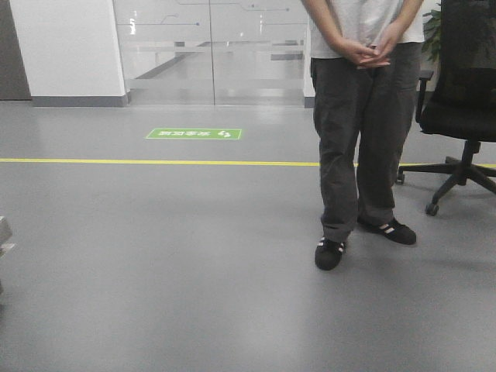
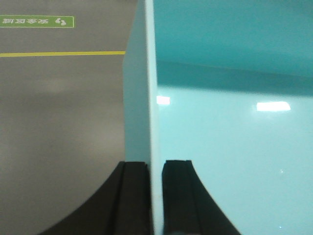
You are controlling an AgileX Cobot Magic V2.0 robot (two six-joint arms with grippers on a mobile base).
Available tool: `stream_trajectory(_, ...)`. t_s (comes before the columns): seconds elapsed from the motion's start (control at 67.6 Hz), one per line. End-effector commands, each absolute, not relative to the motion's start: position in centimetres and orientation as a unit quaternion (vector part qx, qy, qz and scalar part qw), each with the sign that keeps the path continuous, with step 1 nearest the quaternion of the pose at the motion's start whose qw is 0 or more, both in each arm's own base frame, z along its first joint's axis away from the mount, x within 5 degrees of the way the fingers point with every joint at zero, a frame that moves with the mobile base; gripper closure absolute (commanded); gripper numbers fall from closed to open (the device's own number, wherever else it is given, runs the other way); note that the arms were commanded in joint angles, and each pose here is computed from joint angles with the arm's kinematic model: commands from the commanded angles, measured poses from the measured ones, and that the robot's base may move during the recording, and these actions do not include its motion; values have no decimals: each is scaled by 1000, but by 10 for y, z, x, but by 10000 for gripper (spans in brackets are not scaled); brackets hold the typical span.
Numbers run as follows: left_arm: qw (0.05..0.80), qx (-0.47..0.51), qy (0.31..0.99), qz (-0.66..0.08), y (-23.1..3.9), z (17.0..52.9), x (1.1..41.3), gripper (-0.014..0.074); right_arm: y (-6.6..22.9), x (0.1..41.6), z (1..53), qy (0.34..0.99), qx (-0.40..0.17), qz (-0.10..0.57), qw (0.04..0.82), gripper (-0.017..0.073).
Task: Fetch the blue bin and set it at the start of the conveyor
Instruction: 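Hold the bin in both grippers while the base backs away from the shelf, then hold the bin while the base drives to the red-framed conveyor table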
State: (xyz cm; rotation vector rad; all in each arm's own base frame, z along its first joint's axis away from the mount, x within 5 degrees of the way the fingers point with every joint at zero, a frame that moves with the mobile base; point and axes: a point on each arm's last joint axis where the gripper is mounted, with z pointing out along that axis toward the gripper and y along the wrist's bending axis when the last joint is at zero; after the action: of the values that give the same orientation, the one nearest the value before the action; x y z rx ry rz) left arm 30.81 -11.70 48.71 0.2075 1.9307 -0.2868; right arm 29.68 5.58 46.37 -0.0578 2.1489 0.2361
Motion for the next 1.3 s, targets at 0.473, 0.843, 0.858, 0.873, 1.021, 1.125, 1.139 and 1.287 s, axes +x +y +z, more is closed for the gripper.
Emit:
stream_trajectory(0.473,588,82,789,-157,-121,500,305,705,59,305,463,868,-35,98,485,711)
stream_trajectory(0.843,588,82,789,-156,-121,500,305,705,62,327,449,868,-33,97,486,711)
stream_trajectory(0.858,588,82,789,-156,-121,500,305,705,62,328,449,867,-33,98,487,711)
stream_trajectory(0.873,588,82,789,-156,-121,500,305,705,63,329,448,868,-33,97,486,711)
stream_trajectory(1.021,588,82,789,-156,-121,500,305,705,64,337,441,870,-32,97,482,711)
stream_trajectory(1.125,588,82,789,-156,-121,500,305,705,65,341,437,871,-32,97,481,711)
stream_trajectory(1.139,588,82,789,-156,-121,500,305,705,65,342,436,871,-32,96,480,711)
stream_trajectory(1.287,588,82,789,-156,-121,500,305,705,65,346,433,874,-31,96,475,711)
